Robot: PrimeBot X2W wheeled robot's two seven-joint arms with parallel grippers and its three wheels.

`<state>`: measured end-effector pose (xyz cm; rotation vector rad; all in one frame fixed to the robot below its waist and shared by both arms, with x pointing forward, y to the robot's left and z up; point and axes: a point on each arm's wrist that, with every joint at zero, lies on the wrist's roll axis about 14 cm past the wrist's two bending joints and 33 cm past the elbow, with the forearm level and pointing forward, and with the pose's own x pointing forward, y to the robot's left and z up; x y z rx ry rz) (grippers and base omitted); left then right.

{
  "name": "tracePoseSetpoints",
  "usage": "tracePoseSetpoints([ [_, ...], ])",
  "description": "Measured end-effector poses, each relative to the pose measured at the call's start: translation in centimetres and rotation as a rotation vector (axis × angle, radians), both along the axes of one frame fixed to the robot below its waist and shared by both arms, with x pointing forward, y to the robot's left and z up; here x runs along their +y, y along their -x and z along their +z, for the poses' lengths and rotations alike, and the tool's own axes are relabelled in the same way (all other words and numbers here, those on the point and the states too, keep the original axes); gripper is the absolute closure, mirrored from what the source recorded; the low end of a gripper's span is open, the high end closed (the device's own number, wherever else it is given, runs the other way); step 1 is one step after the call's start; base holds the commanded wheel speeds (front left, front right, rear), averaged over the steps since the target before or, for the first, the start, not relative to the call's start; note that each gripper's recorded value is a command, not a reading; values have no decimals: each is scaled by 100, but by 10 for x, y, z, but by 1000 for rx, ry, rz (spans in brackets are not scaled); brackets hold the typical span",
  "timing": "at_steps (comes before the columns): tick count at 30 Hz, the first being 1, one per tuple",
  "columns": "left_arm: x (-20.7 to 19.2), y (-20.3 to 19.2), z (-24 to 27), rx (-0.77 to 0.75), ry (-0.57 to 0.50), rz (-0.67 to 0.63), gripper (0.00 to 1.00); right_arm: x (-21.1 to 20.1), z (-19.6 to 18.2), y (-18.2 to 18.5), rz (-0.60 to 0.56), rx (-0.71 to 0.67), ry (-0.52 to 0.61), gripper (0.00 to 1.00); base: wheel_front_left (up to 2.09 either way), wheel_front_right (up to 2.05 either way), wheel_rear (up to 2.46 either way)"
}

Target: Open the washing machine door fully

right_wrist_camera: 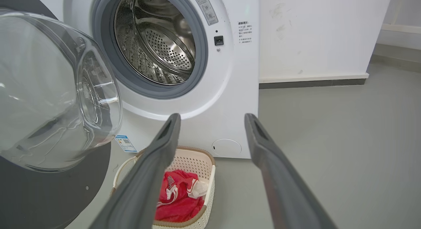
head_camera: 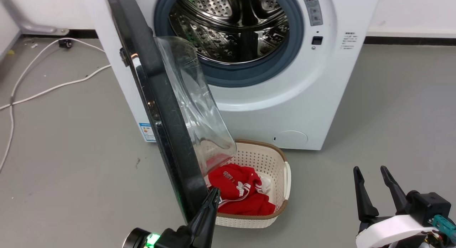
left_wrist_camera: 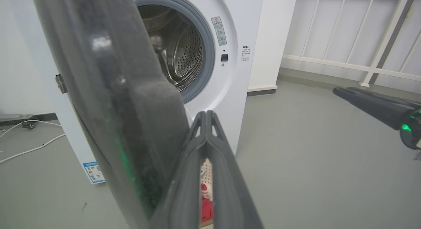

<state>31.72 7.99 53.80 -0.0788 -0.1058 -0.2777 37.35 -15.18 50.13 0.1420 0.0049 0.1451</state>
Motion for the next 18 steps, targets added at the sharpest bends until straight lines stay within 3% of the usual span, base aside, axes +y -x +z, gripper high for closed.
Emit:
tracePoseSetpoints([
  [18, 99, 25, -7, 43, -58, 321, 100, 43, -2, -13, 128, 11, -7, 0, 0, 0, 0],
])
